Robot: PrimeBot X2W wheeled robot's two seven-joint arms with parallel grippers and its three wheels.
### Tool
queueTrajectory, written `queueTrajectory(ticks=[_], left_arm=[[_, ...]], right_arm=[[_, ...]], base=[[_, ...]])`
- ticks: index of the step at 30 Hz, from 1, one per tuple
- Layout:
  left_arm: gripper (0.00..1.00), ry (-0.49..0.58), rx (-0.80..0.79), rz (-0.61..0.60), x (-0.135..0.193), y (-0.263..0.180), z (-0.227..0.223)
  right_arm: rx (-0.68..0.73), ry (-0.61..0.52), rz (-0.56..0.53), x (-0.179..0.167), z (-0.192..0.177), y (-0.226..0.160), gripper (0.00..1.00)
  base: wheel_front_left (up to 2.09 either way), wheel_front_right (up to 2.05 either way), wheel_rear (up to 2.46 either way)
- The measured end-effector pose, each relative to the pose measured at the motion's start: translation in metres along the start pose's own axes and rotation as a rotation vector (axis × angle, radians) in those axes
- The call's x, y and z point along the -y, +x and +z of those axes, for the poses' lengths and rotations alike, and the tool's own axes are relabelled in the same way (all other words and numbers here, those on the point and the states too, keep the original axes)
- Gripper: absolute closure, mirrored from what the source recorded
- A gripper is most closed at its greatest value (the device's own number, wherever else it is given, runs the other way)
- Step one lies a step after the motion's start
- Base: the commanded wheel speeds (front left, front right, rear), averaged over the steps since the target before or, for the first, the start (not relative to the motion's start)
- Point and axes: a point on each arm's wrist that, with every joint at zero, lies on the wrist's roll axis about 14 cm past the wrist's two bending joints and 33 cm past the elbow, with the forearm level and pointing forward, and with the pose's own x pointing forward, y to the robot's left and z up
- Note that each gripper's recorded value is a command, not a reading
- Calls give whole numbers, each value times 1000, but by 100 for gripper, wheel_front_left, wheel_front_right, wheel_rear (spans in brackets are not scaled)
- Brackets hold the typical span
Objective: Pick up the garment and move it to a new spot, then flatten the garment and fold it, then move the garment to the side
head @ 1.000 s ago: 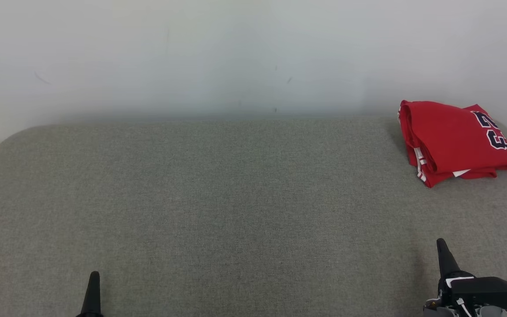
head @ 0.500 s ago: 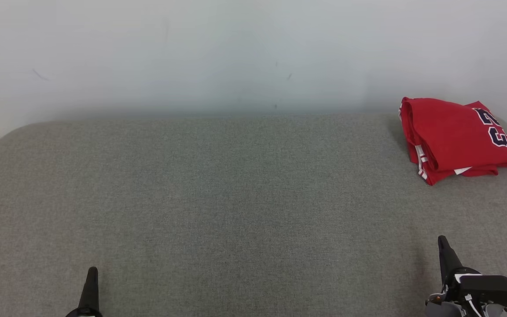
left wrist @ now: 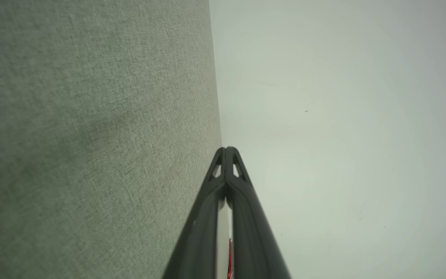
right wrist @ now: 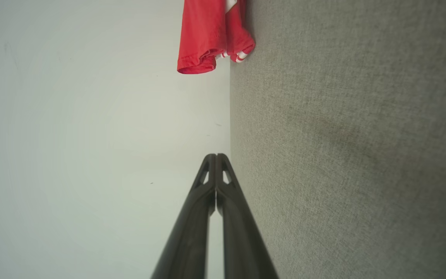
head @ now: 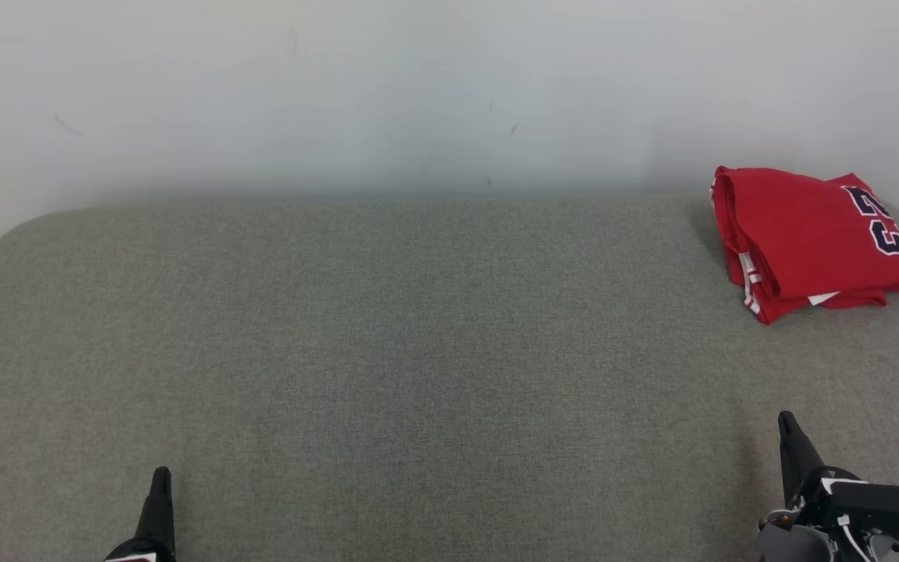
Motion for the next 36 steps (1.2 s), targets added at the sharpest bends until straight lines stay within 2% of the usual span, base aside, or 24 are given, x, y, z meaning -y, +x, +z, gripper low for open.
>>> queueTrajectory(ticks=[13, 36], left_arm=[[100, -86, -6, -9, 1, 5, 0], [100, -87, -6, -8, 1, 5, 0]], right_arm=[[2, 99, 10, -1, 3, 5, 100], [2, 102, 10, -1, 3, 4, 100]], base=[[0, 0, 0], [0, 0, 0]])
